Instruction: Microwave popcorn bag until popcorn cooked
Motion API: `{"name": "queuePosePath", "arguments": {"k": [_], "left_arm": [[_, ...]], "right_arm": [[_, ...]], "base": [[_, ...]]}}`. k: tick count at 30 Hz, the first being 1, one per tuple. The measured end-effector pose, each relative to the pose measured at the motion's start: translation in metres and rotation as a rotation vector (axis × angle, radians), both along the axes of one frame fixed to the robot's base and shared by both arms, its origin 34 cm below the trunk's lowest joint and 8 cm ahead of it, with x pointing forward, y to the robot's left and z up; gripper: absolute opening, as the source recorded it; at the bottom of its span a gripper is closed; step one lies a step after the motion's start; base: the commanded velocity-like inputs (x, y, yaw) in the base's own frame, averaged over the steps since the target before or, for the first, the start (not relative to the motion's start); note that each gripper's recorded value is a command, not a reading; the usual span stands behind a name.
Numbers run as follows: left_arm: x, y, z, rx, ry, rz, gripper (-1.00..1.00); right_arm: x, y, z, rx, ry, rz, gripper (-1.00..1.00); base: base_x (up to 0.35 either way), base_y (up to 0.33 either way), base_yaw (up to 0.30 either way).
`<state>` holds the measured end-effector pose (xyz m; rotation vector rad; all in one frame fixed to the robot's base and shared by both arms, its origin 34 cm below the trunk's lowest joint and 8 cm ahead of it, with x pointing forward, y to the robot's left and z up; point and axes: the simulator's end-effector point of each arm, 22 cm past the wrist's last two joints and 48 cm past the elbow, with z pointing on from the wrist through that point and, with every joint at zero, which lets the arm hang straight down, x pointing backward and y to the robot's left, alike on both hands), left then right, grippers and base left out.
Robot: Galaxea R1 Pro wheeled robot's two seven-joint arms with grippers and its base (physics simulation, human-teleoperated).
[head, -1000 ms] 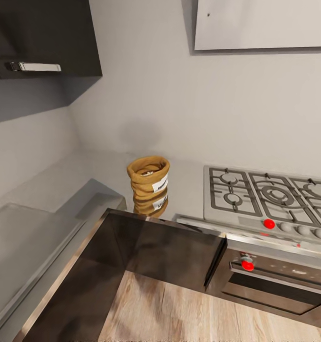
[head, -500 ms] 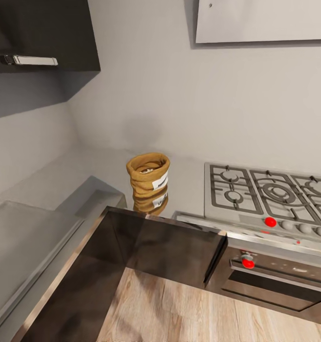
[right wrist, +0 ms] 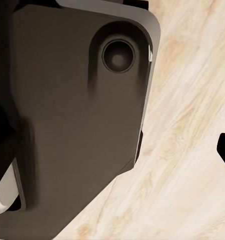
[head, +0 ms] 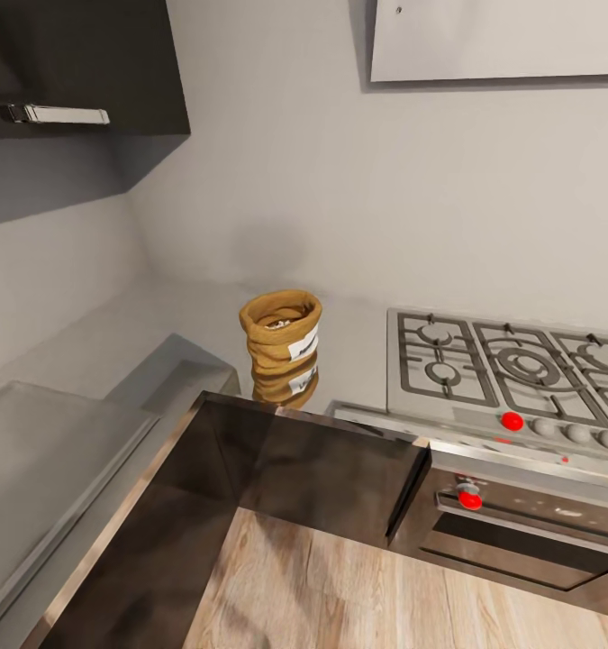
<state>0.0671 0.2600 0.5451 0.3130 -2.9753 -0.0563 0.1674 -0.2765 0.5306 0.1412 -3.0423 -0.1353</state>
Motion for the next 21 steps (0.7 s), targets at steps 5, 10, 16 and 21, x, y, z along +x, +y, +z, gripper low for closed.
{"name": "queuePosePath", "arguments": {"k": [5, 10, 16, 21], "left_arm": [[-0.0004, -0.0002, 0.0001, 0.0, 0.001, 0.0, 1.0], [-0.0004, -0.0006, 0.0001, -0.001, 0.001, 0.0, 1.0], [-0.0005, -0.0006, 0.0001, -0.001, 0.001, 0.0, 1.0], [-0.0006, -0.0006, 0.0001, -0.001, 0.001, -0.001, 1.0]], "right_arm": [[-0.0007, 0.0027, 0.0001, 0.007, 0.003, -0.001, 1.0], [-0.0002, 0.002, 0.0, 0.004, 0.001, 0.002, 1.0], [0.0, 0.0013, 0.0, 0.002, 0.0, 0.003, 1.0], [0.0002, 0.0004, 0.0, 0.001, -0.001, 0.004, 1.0]], "base": [[0.0, 0.0, 0.0], [0.0, 0.0, 0.192], [0.0, 0.0, 0.253], [0.0, 0.0, 0.041]]}}
